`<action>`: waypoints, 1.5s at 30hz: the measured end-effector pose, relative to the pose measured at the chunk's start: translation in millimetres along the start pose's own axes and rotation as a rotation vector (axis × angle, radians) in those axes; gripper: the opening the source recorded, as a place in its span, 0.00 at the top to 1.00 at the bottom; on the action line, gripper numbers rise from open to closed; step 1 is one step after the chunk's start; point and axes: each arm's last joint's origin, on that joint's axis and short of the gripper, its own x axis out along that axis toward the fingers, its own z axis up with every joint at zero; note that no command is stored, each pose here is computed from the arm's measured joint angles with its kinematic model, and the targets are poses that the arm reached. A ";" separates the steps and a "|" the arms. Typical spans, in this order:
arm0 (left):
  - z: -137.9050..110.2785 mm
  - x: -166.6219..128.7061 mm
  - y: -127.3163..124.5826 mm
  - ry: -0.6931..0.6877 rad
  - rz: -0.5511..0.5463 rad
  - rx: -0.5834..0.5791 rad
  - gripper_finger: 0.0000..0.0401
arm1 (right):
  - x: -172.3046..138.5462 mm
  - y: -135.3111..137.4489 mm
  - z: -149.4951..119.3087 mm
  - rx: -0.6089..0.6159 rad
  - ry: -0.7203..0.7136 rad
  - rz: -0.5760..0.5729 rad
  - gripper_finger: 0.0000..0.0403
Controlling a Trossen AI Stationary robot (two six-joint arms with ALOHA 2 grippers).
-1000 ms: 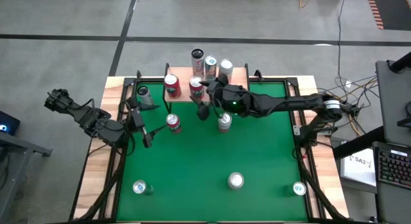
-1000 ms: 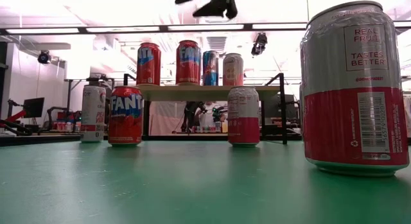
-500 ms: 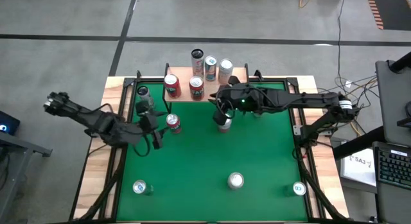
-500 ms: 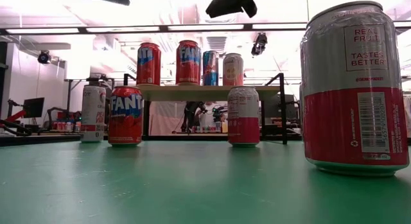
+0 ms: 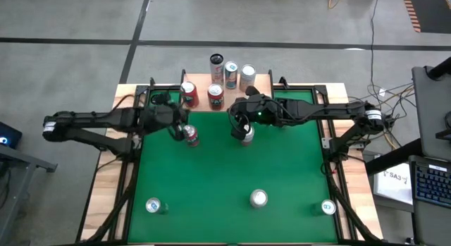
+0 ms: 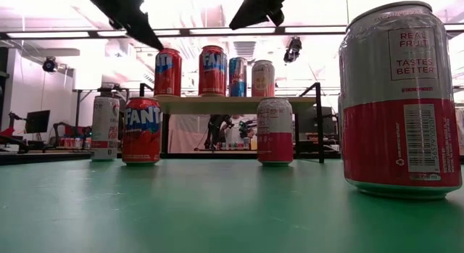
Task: Place canned beverage on shelf
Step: Put the bottom orange soda can on the shelf aligned with other orange soda cans
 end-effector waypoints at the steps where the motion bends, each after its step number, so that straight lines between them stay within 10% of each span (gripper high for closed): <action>1: -0.1 4.2 4.9 0.010 0.012 -0.005 0.99 | 0.6 0.2 -0.2 -0.005 0.001 0.000 0.97; 34: 4.5 59.0 53.7 0.014 0.141 0.008 1.00 | 8.3 2.5 -3.9 -0.029 0.021 0.000 0.97; 45: 12.5 35.6 49.7 -0.094 0.087 -0.053 1.00 | 42.2 -18.2 -19.7 0.007 0.106 -0.074 0.97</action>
